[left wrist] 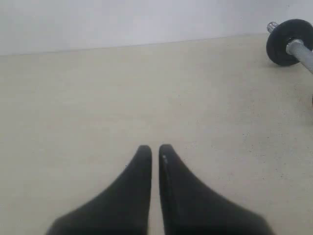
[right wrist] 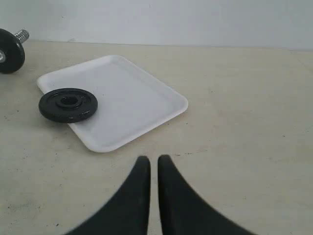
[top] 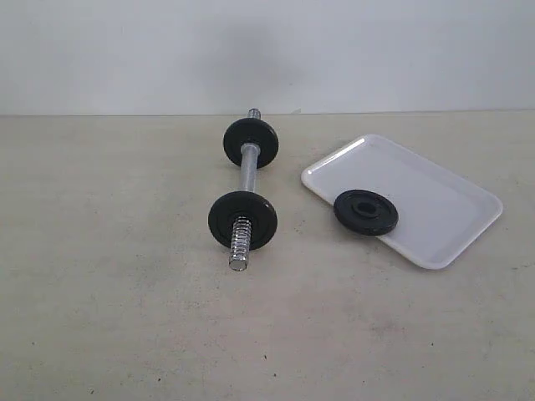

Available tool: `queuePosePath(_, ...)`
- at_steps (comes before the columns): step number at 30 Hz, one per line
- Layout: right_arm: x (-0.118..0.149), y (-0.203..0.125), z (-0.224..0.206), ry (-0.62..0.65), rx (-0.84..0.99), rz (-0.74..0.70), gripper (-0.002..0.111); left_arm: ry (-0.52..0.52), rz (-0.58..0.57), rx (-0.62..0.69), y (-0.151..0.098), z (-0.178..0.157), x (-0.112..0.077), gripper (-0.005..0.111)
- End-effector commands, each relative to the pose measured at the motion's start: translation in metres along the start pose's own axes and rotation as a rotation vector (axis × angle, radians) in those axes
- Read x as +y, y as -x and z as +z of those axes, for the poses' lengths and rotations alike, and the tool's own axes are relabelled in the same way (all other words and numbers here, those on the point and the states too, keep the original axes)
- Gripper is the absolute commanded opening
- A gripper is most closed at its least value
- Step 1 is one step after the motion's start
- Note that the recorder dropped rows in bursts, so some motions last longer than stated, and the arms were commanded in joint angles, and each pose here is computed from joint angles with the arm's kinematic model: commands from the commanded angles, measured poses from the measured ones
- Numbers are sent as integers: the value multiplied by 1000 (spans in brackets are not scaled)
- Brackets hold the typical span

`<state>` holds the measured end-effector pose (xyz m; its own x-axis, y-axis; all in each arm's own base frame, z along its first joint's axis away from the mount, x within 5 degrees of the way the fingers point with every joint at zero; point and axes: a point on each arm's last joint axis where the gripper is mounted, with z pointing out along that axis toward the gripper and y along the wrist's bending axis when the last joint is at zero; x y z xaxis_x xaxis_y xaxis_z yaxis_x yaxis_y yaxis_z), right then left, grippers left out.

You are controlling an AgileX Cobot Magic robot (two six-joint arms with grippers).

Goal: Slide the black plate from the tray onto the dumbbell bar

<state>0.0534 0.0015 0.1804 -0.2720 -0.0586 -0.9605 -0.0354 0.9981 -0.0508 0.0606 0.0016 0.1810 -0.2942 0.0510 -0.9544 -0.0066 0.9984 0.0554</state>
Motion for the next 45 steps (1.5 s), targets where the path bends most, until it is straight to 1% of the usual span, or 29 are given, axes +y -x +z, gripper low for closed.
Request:
queuePosePath(1, 0, 1, 0, -1, -9, -2, 4, -5, -5, -6, 1, 0, 0, 4)
queuePosePath(5, 0, 1, 0, -1, -9, -2, 4, -5, -5, -6, 1, 0, 0, 4)
queuePosePath(7, -1, 2, 0, -11, -24, -28, 4, -5, -5, -6, 1, 0, 0, 4)
queuePosePath(15, -2, 17, -2, -23, -186, -29, 4, -5, -5, -6, 1, 0, 0, 4)
queuePosePath(20, -2, 18, -2, -24, -196, -29, 4, -5, -3, -6, 1, 0, 0, 4)
queuePosePath(22, -2, 18, -2, -25, -202, -29, 4, -3, 20, -22, 3, 0, 0, 4)
queuePosePath(24, -2, 20, -3, -26, -224, -27, 4, 1, 35, -102, 10, 0, 0, 4)
queuePosePath(26, -2, 26, -4, -28, -295, -7, 4, 8, 35, -243, 23, -2, 1, 4)
queuePosePath(29, -3, 42, -11, -18, -480, 91, 4, 23, 33, -546, 48, -13, 1, 4)
queuePosePath(31, -4, 53, -18, -17, -629, 105, 4, 34, 32, -763, 64, -25, 2, 4)
queuePosePath(34, -5, 67, -30, -8, -833, 130, 4, 46, 30, -1007, 78, -42, 2, 4)
queuePosePath(37, -6, 77, -44, 34, -1024, 201, 4, 25, 18, -1125, 83, -52, 1, 4)
queuePosePath(40, -6, 82, -53, 44, -1144, 204, 4, 3, 50, -1177, 85, -56, -2, 4)
queuePosePath(43, -6, 84, -56, 46, -1176, 202, 4, -21, 122, -1203, 85, -58, -7, 4)
queuePosePath(45, -6, 84, -58, 49, -1192, 208, 4, -46, 146, -1241, 86, -61, -10, 4)
